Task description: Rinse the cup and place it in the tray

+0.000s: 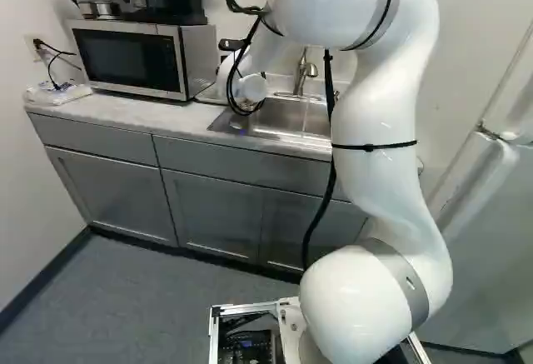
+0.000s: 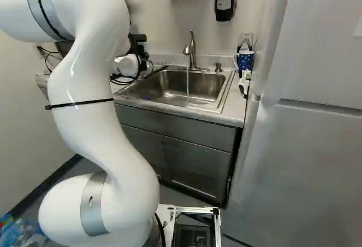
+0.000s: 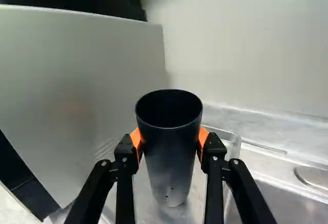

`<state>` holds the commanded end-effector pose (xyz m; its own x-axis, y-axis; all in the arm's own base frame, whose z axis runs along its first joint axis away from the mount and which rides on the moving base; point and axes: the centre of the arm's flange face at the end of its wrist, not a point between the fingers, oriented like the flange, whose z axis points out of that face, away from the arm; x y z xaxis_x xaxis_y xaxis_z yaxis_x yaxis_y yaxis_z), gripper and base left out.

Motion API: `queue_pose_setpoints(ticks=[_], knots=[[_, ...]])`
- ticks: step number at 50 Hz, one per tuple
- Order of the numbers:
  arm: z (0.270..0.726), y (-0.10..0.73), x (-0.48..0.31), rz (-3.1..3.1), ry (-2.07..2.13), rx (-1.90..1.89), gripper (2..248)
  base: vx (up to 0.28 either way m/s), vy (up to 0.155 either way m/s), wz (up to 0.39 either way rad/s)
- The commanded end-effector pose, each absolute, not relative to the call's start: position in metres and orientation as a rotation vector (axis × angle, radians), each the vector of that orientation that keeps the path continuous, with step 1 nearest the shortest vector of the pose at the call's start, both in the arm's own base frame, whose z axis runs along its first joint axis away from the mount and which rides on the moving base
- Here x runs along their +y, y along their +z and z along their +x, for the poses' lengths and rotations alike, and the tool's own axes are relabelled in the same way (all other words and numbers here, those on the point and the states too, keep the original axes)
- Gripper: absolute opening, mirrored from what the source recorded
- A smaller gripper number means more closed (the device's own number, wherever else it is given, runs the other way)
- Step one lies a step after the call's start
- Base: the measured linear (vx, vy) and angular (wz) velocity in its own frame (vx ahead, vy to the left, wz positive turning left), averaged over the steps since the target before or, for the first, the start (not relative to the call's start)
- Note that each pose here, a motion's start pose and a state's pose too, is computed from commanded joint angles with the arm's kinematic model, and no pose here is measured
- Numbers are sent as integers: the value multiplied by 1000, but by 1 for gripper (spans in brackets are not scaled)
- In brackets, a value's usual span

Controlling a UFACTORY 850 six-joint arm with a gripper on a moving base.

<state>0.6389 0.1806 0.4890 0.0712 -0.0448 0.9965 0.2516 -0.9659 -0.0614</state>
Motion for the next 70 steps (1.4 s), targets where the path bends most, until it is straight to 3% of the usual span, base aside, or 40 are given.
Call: queue_pose_setpoints(ticks=[70], knots=[[639, 478, 181, -2185, -1938, -217, 130, 0, 0, 0]])
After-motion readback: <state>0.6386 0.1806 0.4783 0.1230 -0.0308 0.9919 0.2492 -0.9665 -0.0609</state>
